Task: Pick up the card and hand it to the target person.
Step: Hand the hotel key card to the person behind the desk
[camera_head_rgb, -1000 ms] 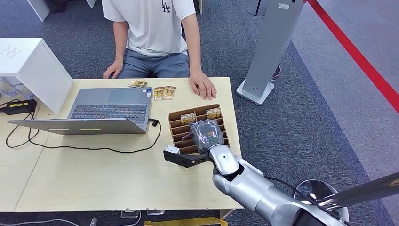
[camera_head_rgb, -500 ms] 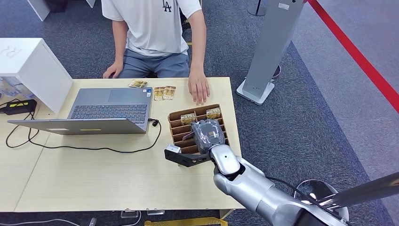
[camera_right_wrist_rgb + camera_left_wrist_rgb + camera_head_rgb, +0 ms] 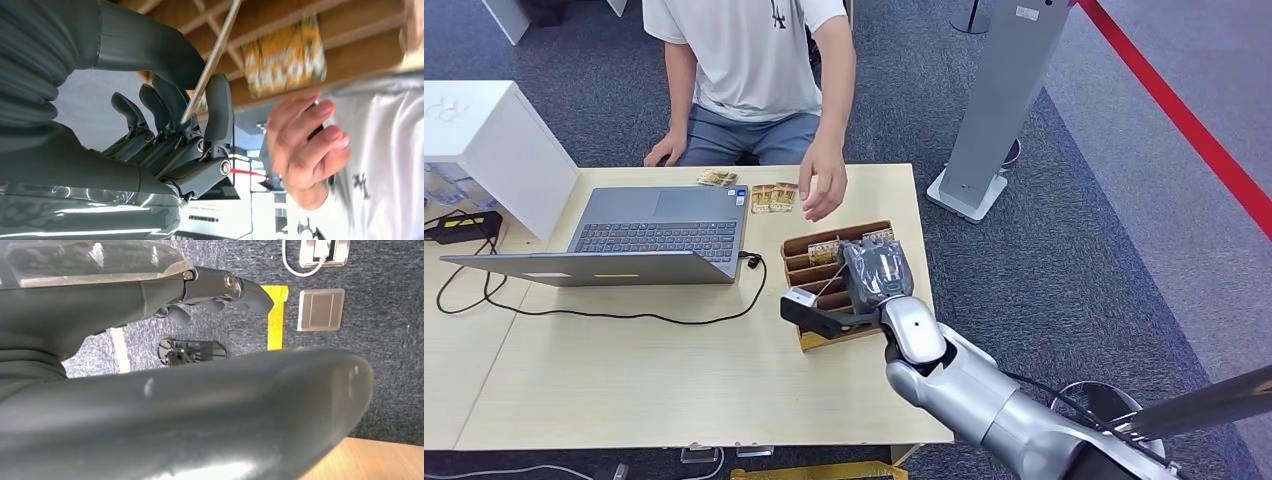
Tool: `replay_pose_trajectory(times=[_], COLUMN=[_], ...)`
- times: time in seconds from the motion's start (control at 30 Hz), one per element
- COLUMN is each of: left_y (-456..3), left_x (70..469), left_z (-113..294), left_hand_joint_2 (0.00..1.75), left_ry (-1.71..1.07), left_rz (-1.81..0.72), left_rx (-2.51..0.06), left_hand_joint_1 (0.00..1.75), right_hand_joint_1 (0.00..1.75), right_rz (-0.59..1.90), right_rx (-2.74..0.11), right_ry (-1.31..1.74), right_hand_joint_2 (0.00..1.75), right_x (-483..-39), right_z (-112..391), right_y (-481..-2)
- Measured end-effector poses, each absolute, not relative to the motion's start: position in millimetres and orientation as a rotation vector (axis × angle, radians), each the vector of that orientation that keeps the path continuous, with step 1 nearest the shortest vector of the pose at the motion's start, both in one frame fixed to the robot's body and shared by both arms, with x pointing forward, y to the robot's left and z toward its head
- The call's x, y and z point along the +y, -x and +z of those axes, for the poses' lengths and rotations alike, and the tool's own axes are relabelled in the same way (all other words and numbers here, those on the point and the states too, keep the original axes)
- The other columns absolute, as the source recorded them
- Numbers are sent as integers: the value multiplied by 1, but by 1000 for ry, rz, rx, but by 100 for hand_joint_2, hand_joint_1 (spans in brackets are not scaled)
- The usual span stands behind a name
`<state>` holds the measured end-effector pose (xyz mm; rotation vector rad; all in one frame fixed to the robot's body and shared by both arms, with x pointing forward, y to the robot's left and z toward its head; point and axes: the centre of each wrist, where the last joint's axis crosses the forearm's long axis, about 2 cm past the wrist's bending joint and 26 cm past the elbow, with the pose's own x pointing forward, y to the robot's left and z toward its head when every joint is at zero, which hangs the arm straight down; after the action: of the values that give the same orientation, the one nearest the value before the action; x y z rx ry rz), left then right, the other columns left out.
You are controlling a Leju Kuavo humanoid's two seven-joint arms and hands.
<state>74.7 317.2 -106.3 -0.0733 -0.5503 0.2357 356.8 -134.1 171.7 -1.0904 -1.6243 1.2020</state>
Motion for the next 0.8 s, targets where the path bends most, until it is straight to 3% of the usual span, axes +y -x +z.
replay_pose_trajectory(times=[0.8], left_y=[-67], left_x=[317], left_z=[-108], left_hand_joint_2=[0], left_ry=[69], left_rz=[252], left_rx=[-544], left_hand_joint_1=[0], right_hand_joint_1=[154], right_rz=[909], right_rx=[-1786], right_ry=[1121], right_hand_joint_2=[175], right_x=[-166], right_z=[217], right_y=[-360])
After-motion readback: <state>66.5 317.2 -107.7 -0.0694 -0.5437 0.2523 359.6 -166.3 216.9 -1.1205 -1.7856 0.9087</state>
